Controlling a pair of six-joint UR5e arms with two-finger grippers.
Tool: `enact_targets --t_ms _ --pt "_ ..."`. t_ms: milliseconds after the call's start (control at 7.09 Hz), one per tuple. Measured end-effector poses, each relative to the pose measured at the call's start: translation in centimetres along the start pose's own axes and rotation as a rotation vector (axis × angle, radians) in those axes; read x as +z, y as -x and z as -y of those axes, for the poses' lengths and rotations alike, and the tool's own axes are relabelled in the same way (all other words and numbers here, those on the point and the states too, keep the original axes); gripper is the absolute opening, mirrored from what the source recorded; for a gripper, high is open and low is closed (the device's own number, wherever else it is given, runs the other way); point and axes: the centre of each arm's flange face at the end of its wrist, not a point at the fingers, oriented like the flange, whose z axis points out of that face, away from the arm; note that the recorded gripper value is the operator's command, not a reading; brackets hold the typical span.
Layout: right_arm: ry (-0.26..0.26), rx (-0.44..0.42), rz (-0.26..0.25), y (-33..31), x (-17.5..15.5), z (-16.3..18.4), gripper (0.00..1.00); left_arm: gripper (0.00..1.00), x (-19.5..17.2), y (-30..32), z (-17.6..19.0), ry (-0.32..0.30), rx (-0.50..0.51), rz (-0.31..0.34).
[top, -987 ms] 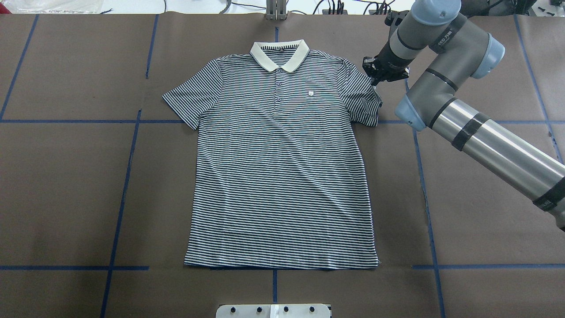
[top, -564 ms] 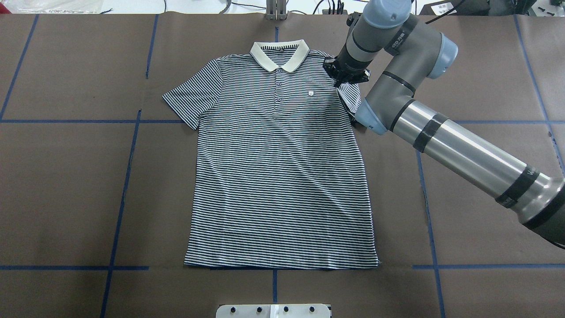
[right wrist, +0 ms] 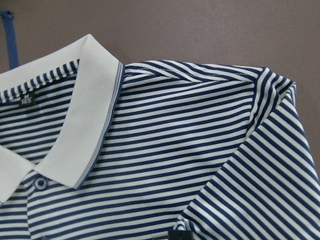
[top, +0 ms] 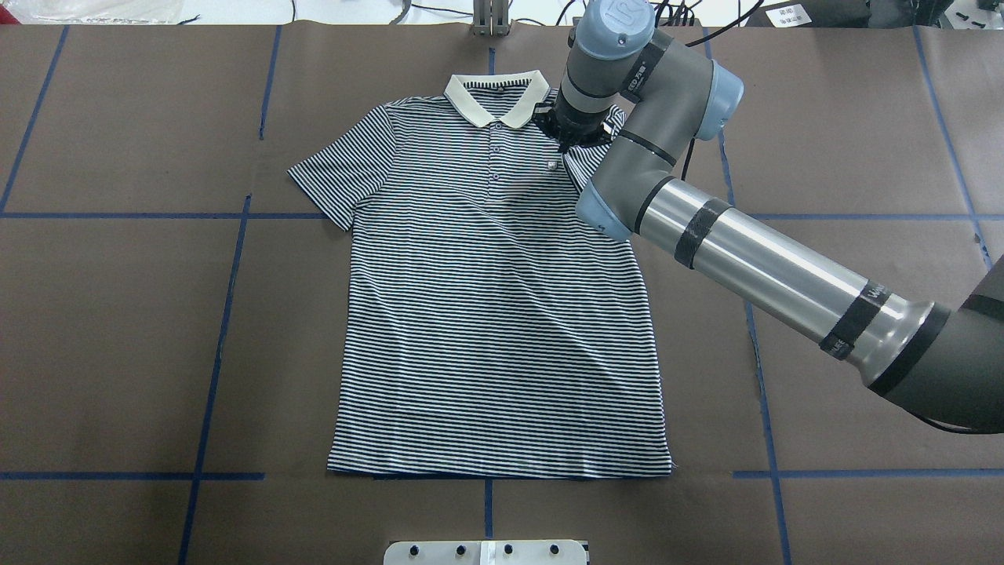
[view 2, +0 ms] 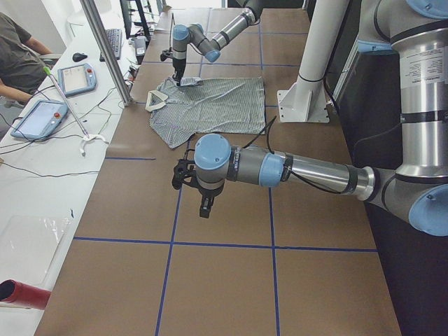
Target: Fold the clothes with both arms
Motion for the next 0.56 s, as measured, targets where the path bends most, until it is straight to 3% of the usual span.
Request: enact_targets --t_ms 282,564 --pt "-0.003 -0.006 0.002 0.7 0.3 -0.9 1.00 1.00 -0.8 -1.6 0.3 -0.018 -0.009 -0.051" --pt "-0.013 -0.008 0.042 1.7 -2.1 -1.0 1.00 0.99 -0.9 -5.8 2.8 -0.041 -0.008 -0.121"
